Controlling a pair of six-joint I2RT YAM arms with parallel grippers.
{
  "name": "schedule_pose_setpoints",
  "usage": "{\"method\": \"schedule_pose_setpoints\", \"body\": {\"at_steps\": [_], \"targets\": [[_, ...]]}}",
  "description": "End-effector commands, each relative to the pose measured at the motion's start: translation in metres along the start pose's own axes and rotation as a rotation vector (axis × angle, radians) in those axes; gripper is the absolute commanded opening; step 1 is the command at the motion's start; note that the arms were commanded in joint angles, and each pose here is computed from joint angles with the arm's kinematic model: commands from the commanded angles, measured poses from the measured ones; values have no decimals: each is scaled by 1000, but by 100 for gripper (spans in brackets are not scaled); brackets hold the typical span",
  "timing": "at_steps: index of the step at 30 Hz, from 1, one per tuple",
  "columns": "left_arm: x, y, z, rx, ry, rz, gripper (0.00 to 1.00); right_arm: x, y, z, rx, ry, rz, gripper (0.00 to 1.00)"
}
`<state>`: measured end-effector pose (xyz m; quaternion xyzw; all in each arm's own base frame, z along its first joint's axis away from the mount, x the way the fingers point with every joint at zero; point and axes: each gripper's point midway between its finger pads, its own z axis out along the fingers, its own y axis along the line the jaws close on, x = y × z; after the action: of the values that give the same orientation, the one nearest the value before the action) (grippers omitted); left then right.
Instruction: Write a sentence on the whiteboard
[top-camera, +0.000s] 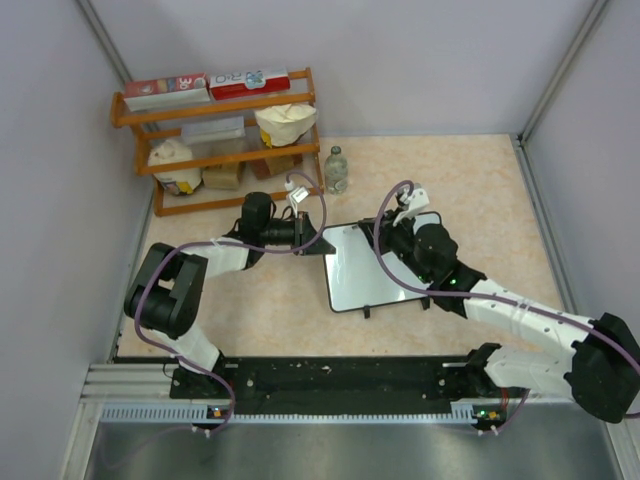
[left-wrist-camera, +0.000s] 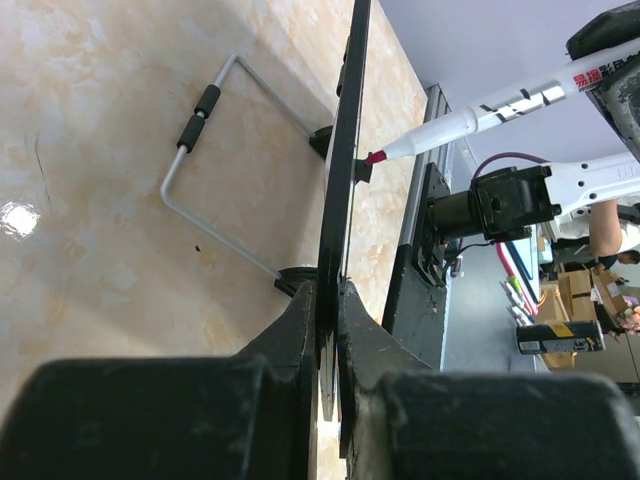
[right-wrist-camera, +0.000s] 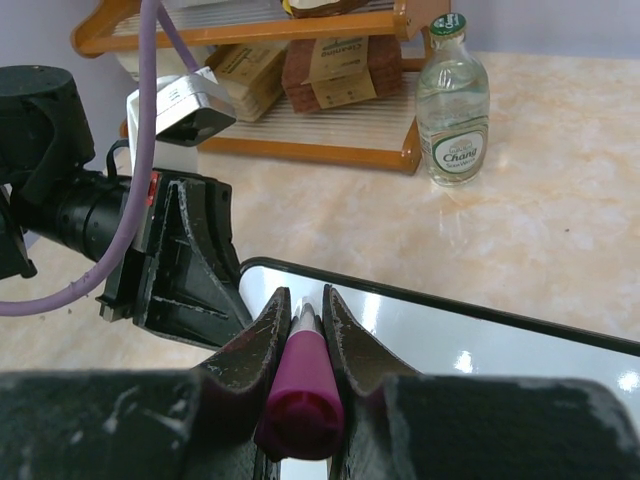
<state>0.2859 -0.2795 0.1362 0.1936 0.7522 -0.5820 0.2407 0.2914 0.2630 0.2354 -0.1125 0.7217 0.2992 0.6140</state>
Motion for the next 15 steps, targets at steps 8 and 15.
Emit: {"method": "schedule_pose_setpoints", "body": {"at_steps": [8, 15], "targets": [[-10, 11, 1, -53, -25, 28, 0, -9, 5, 3, 1, -55, 29, 0], [-10, 10, 1, -51, -26, 31, 0, 13, -2, 3, 15, -3, 32, 0]]}}
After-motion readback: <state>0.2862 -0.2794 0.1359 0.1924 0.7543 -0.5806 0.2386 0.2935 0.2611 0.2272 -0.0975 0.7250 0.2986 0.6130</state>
